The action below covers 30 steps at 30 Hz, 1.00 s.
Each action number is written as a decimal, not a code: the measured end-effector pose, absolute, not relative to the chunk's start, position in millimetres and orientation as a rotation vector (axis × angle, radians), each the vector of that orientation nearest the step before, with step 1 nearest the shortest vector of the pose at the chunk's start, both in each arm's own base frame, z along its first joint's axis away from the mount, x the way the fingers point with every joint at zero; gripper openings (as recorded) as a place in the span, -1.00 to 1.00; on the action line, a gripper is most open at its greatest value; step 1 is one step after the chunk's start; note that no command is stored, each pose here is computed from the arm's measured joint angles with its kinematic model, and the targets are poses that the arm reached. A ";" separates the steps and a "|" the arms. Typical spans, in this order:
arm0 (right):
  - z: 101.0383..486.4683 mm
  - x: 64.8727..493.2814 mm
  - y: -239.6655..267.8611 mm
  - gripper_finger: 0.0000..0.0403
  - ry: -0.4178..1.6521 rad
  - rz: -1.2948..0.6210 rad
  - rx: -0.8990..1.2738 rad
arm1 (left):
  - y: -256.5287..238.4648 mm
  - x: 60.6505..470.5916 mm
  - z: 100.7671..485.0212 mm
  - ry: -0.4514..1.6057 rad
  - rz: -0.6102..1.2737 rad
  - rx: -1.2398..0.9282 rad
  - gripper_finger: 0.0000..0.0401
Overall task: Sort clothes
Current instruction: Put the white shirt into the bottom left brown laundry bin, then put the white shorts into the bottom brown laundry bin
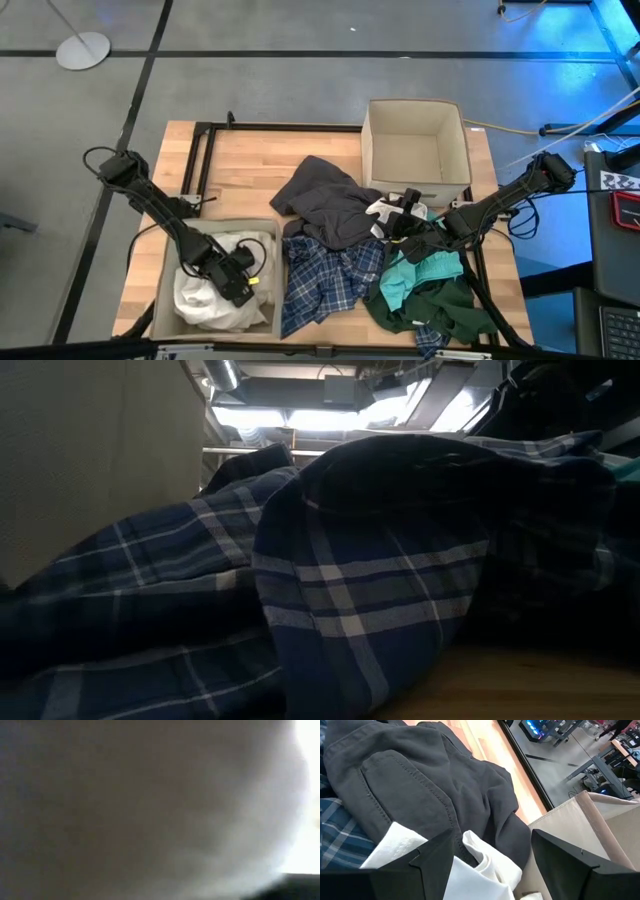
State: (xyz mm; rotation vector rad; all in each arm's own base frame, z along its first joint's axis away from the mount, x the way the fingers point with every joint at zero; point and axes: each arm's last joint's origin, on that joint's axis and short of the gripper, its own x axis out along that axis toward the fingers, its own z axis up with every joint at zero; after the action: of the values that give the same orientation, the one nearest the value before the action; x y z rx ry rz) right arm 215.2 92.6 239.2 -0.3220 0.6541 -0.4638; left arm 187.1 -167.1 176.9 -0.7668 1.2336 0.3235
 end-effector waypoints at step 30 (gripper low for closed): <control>294.5 219.3 99.5 0.31 0.712 -0.292 -0.258 | -120.8 161.6 309.8 0.430 0.144 -0.435 -0.21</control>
State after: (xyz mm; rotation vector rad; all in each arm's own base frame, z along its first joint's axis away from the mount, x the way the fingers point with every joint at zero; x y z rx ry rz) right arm 219.3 99.5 294.5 -0.2583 0.7119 -0.2918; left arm 161.6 -120.8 309.8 -0.4354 0.4299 0.1442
